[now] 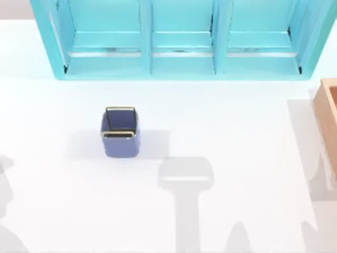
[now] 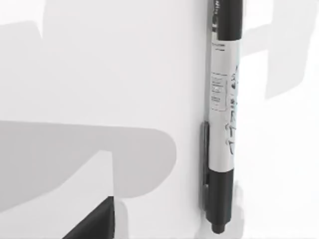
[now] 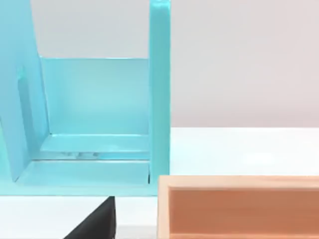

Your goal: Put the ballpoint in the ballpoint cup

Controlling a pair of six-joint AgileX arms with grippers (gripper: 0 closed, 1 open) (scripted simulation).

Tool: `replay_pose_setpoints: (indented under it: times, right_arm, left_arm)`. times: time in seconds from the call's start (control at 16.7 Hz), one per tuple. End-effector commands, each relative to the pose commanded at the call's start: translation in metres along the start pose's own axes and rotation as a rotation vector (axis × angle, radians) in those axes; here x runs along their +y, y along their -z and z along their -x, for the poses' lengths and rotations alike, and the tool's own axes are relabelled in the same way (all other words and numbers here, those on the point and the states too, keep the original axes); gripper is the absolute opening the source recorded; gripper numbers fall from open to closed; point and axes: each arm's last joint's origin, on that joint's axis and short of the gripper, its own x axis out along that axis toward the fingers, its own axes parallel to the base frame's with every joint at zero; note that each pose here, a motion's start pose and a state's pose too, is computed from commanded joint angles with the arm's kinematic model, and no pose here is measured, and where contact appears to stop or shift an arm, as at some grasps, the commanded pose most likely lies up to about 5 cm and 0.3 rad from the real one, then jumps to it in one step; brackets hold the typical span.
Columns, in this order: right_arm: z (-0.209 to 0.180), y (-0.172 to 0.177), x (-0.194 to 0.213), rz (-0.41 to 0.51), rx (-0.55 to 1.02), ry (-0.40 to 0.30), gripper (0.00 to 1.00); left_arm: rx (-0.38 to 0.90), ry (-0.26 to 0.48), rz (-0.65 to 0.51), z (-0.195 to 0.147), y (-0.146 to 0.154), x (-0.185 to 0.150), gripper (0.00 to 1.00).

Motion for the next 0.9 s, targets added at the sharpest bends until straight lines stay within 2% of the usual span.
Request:
replay_pose_setpoints:
  times: [0.48, 0.9]
  right_arm:
    - [0.0, 0.0, 0.0, 0.0, 0.0, 0.0, 1.0]
    - [0.0, 0.0, 0.0, 0.0, 0.0, 0.0, 1.0]
  left_arm:
    - [0.012, -0.004, 0.013, -0.007, -0.002, 0.001, 1.0]
    - [0.003, 0.002, 0.013, -0.083, -0.004, 0.002, 1.0]
